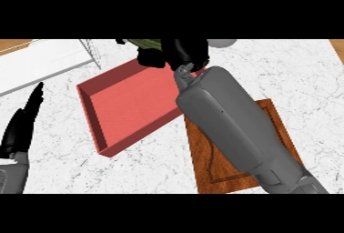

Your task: Pick the squash from the cutting board and place it in the cardboard box

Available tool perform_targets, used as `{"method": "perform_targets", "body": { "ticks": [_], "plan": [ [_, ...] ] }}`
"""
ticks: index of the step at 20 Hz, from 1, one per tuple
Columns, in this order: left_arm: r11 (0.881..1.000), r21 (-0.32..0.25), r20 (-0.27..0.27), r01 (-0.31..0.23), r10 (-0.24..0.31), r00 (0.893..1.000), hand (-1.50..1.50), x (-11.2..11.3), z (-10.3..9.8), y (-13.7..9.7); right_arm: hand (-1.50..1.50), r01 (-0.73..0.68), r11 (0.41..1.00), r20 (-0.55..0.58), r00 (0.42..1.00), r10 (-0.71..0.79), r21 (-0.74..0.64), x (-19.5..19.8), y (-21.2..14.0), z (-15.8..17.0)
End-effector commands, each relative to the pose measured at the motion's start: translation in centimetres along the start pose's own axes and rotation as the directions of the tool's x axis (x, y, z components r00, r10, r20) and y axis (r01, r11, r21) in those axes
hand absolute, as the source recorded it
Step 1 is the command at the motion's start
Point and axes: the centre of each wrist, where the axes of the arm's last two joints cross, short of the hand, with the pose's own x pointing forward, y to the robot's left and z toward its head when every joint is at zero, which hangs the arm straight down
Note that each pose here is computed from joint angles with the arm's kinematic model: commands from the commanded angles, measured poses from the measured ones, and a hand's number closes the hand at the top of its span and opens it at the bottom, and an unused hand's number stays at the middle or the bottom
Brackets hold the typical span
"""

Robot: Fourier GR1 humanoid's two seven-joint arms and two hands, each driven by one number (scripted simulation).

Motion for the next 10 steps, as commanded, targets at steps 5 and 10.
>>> {"method": "perform_targets", "body": {
  "ticks": [5, 10],
  "plan": [
    [1.000, -0.012, 0.025, 0.011, -0.011, 1.000, 0.00, 1.1, -0.6, -0.3, 1.50, 0.018, 1.000, -0.058, 0.998, -0.017, 0.012, -1.8, 3.6, -3.8],
    [0.999, -0.046, 0.026, -0.002, 0.004, 1.000, 0.00, 1.6, -0.3, -0.8, 1.50, -0.052, 0.998, -0.177, 0.983, 0.047, -0.022, -3.8, 5.0, -4.9]
  ]
}}
